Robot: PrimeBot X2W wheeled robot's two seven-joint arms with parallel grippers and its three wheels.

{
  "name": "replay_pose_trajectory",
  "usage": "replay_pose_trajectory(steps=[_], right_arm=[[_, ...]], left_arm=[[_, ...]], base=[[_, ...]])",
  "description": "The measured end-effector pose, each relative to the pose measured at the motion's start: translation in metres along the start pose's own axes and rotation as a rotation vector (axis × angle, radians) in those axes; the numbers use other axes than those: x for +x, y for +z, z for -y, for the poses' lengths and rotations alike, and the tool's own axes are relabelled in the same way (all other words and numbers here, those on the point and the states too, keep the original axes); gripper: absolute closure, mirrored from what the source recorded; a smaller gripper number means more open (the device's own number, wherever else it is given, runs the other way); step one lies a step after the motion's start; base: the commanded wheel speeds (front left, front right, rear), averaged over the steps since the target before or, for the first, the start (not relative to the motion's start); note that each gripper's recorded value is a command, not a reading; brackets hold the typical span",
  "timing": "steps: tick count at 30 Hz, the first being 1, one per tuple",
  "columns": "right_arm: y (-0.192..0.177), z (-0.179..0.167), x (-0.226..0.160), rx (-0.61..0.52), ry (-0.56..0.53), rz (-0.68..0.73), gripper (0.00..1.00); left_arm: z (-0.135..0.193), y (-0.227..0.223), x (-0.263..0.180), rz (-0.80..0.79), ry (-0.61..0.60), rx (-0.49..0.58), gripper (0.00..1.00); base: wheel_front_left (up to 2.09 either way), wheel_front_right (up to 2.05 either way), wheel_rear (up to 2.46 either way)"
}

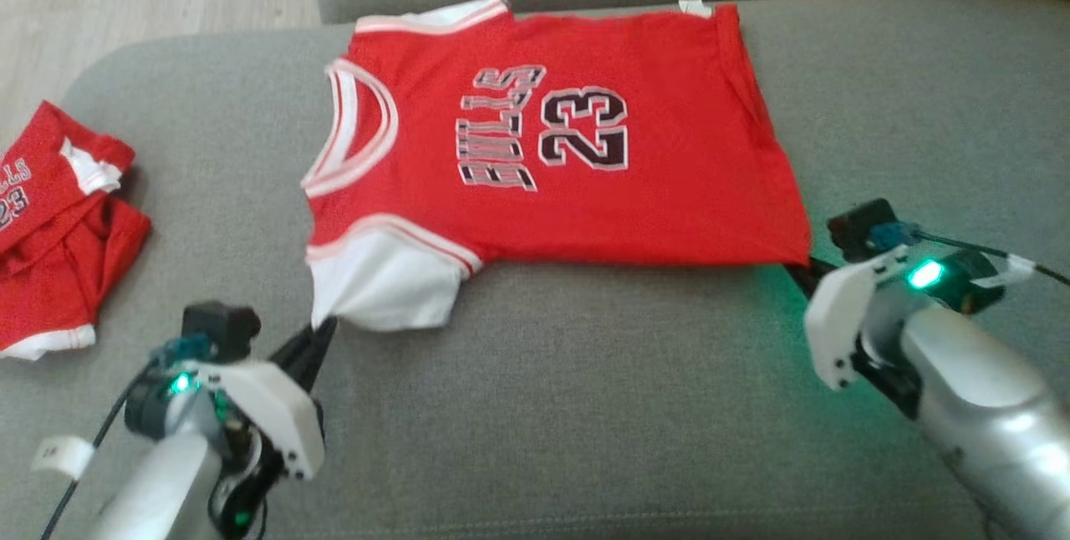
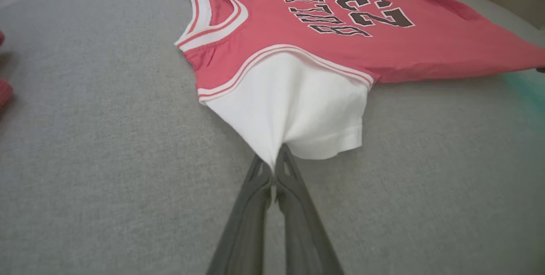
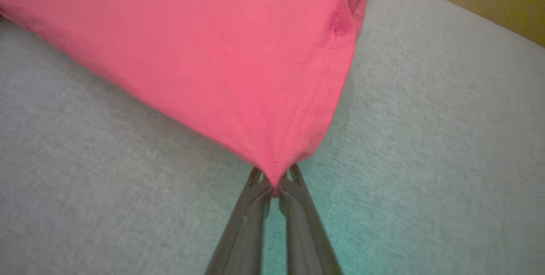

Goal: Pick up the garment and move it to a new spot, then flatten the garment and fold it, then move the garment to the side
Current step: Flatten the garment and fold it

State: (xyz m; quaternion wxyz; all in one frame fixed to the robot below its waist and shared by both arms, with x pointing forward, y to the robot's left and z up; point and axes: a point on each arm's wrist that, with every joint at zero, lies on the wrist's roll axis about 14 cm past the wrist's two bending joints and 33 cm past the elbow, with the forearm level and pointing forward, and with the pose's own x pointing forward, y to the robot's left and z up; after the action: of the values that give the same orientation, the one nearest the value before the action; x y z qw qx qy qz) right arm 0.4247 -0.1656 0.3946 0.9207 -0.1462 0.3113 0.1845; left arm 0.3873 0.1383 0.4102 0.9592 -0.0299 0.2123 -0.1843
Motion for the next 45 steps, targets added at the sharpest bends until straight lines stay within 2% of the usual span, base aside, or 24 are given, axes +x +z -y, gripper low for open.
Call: replay_pose_trajectory(steps=[10,18,27,35,45], right_arm=[[-0.019,0.014,-0.036,-0.05,0.028,-0.076,1.0],[-0.04,0.001,-0.059,-0.058,0.096,-0.179,1.0],[-0.078,-0.016,-0.085,-0.004,0.193,-0.356,1.0],[-0.066,-0.006,-0.082,0.025,0.195,-0.349,1.0],[-0.023,0.021,-0.048,0.023,0.141,-0.289,1.0]], left_arm=[[0.013,0.001,-0.043,-0.046,-0.066,0.002,1.0],[0.038,-0.012,-0.078,-0.154,-0.167,-0.005,1.0],[0.055,-0.025,-0.104,-0.266,-0.254,-0.016,1.0],[0.048,-0.01,-0.093,-0.257,-0.247,0.008,1.0],[0.019,0.044,-0.038,-0.181,-0.201,0.111,1.0]], base=[[0.0,0.0,0.0],[0.0,0.0,0.0],[0.0,0.0,0.0],[0.0,0.0,0.0],[0.0,0.0,0.0]])
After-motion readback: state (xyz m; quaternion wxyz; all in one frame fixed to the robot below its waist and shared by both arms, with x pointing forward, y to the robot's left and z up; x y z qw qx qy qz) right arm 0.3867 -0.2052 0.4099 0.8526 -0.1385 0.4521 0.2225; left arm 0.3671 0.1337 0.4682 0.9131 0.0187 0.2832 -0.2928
